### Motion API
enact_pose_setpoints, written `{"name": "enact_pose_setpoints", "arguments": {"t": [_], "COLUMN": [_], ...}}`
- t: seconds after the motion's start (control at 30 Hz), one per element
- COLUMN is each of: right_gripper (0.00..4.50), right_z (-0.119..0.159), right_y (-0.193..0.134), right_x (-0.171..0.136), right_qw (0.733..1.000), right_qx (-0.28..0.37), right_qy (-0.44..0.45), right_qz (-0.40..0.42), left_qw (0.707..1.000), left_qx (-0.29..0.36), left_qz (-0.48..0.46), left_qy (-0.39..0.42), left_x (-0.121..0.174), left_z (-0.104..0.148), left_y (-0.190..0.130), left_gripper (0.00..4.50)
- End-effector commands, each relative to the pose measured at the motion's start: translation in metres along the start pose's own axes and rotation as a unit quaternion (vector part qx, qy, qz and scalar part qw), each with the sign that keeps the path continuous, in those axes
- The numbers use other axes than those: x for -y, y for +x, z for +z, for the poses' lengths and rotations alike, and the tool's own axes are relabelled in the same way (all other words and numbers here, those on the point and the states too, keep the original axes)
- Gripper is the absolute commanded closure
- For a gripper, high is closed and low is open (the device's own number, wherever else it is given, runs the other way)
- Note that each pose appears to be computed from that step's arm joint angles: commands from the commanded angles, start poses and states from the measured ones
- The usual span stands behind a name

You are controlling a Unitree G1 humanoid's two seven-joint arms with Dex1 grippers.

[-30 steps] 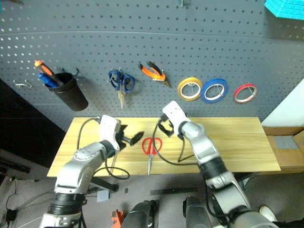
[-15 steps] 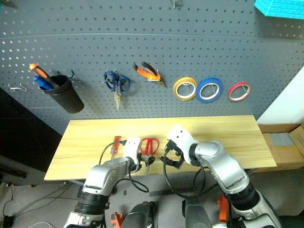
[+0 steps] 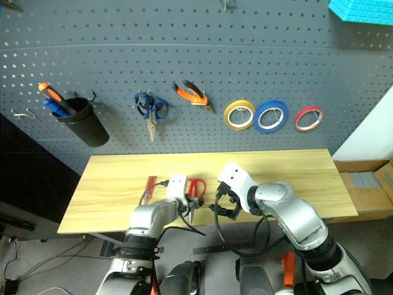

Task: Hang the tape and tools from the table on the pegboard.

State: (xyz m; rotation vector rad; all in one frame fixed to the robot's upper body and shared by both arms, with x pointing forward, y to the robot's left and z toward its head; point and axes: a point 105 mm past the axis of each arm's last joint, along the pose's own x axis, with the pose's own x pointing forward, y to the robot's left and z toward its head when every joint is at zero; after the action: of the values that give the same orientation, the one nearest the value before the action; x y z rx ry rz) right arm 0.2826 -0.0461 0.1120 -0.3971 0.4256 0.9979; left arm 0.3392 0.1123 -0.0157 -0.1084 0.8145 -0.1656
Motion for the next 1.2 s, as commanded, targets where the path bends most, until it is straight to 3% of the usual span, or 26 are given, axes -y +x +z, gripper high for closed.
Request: {"name": "enact_pose_setpoints", "arguments": {"t": [0.03, 0.33, 0.6, 0.8, 1.07, 1.2], "right_gripper": [0.00, 0.00, 0.00, 0.00, 0.00, 0.00], "right_z": [0.022, 0.028, 0.027, 0.028, 0.039, 0.052], "right_y": [-0.010, -0.015, -0.016, -0.018, -0.029, -0.037], "right_x": [0.006, 0.014, 0.014, 0.014, 0.011, 0.005], "right_qw": [0.999, 0.997, 0.997, 0.996, 0.995, 0.988], "right_qx": [0.043, 0.052, 0.052, 0.059, 0.093, 0.140], "right_qy": [0.024, 0.054, 0.055, 0.063, 0.017, -0.054], "right_qz": [-0.007, -0.018, -0.021, -0.020, -0.023, -0.025], "left_qw": [1.000, 1.000, 0.999, 0.995, 0.966, 0.929], "left_qx": [-0.028, 0.015, 0.034, 0.084, 0.218, 0.309], "left_qz": [0.002, 0.007, 0.017, 0.025, 0.025, 0.021], "left_qy": [-0.003, 0.000, 0.010, 0.052, 0.135, 0.203], "left_x": [-0.006, -0.018, -0.028, -0.034, -0.043, -0.039], "left_z": [-0.019, -0.012, -0.014, 0.006, 0.051, 0.068], "left_y": [0.003, 0.000, -0.006, -0.018, -0.065, -0.100], "left_gripper": [1.28, 4.48, 4.48, 4.48, 4.48, 4.48]}}
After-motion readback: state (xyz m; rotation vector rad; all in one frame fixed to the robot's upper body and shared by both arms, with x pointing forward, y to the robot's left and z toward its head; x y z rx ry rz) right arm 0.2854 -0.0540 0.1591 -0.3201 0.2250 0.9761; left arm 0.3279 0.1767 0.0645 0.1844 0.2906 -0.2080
